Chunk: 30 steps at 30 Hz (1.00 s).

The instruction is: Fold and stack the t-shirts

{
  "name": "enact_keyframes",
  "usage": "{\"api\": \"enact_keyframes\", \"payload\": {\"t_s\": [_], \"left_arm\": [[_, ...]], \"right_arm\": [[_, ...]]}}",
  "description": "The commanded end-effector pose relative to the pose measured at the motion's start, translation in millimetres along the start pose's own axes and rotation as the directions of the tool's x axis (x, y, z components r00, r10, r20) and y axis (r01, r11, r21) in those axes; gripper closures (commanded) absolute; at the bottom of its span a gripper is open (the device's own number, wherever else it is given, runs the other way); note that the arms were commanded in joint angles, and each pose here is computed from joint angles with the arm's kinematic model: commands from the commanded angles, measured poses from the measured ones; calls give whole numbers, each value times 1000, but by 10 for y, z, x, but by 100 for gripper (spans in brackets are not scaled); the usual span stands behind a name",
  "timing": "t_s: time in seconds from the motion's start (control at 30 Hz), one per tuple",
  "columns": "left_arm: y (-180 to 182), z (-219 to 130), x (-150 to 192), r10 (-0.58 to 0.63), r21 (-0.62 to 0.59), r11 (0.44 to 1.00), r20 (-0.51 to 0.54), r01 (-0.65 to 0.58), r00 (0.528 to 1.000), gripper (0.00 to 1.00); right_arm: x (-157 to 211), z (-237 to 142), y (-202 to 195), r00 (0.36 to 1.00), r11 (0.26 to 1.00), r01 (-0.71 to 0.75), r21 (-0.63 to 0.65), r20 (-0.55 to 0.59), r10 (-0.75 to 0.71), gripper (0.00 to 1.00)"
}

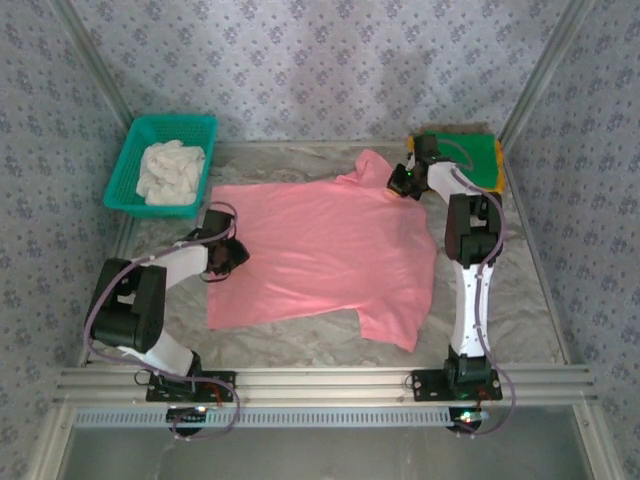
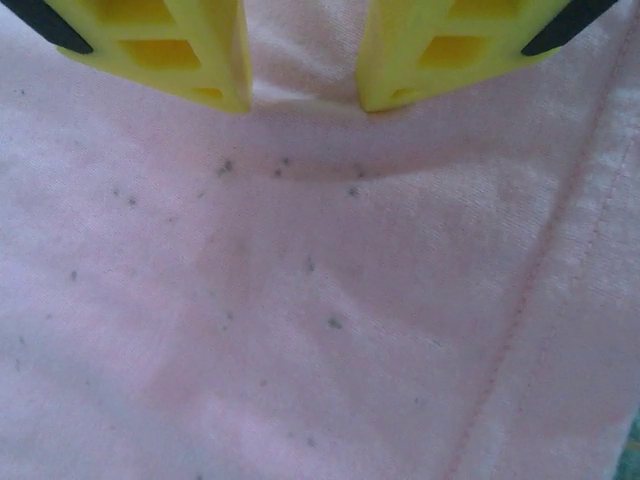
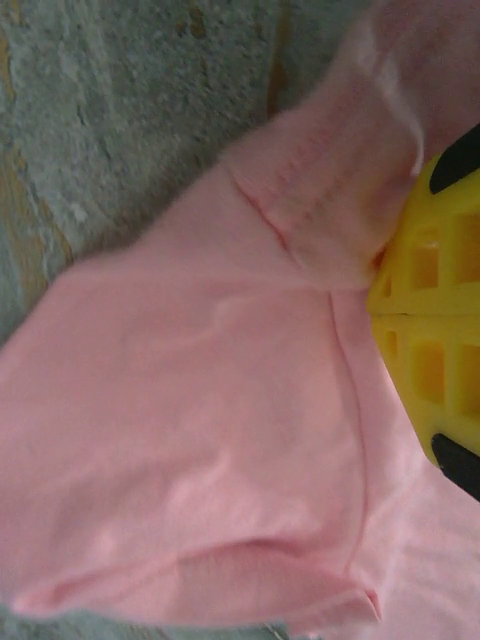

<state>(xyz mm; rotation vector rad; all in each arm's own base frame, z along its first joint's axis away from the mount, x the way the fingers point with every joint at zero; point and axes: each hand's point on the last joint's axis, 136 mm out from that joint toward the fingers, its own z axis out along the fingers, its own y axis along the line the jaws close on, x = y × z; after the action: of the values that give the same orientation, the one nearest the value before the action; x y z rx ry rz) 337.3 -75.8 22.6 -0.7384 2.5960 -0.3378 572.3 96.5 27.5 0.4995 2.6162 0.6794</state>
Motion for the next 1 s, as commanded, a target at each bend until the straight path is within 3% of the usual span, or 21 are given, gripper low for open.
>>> {"api": "enact_keyframes", "payload": {"t_s": [0.0,0.13,0.3,0.43,0.6,0.8,0.97], "left_arm": [[284,78,108,10,-100,995,-57,-15,998,64],[278,51,1,30,-106,994,-44,-35,999,62],[269,72,-81,62,-127,990,-46,-67,997,62],[244,126,-124,76,-124,989,-49,-82,996,62],[55,161,-198,101,-64,992,-44,-104,994,60],[-166,170,-242,183,-51,981,-40,-185,982,57],[-212,179,-232,178,-46,983,-43,-180,983,57]], "right_arm": [[-59,188,-235,998,997,-58,57,5,58,97],[-210,145,-496,983,979,-166,121,101,154,100],[-582,-101,-364,957,982,-169,86,253,142,100],[-784,-214,-312,952,979,-188,74,257,164,100],[-846,-478,-188,938,980,-192,49,304,169,93],[-714,-655,480,957,997,-18,-68,286,37,97],[-582,-340,960,980,986,62,-153,197,-31,100]]}}
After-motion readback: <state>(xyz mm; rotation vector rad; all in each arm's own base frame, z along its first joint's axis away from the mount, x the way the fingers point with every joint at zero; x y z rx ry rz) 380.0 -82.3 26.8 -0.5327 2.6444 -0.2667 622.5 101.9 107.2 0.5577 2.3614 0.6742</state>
